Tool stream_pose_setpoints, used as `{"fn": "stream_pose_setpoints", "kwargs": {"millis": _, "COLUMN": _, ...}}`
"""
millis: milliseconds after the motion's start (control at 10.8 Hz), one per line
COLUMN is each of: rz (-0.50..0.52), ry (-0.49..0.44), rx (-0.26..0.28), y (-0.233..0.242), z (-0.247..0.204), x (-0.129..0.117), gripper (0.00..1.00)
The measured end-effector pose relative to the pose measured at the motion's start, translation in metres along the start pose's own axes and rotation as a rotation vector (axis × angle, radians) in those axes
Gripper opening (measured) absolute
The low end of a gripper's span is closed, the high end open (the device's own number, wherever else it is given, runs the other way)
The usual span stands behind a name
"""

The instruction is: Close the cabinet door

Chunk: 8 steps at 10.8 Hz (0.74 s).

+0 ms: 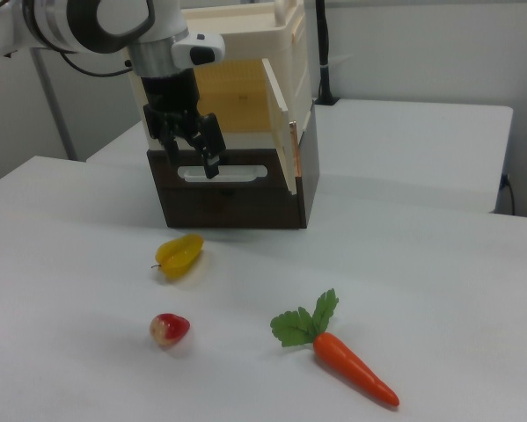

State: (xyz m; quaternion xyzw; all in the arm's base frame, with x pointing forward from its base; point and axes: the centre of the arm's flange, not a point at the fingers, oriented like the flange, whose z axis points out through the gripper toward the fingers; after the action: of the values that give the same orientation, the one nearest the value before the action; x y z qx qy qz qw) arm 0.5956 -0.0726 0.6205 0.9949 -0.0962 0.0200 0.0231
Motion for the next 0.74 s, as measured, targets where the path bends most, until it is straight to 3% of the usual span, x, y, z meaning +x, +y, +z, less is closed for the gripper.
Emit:
{"fn": "stream_pose_setpoints", "kwargs": {"millis": 556, "rz": 0.002, "ry": 0.005, "rx": 0.009, "y": 0.0014, "z": -0.0034, "x": -0.0013, "gripper": 1.0}}
{"fn": "stream_pose_setpoints", "kwargs": {"millis": 649, "rz": 0.001, "ry": 0.007, "rx": 0.014, "y": 0.0012, "z": -0.0044, "x": -0.0018, "gripper": 0.93}}
{"fn": "stream_pose_setpoints", "kwargs": {"millis": 741, "rz": -0.009, "ry": 0.01, "rx": 0.018, "y": 0.0014, "z": -0.0066, "x": -0.0026, "gripper": 0.78}}
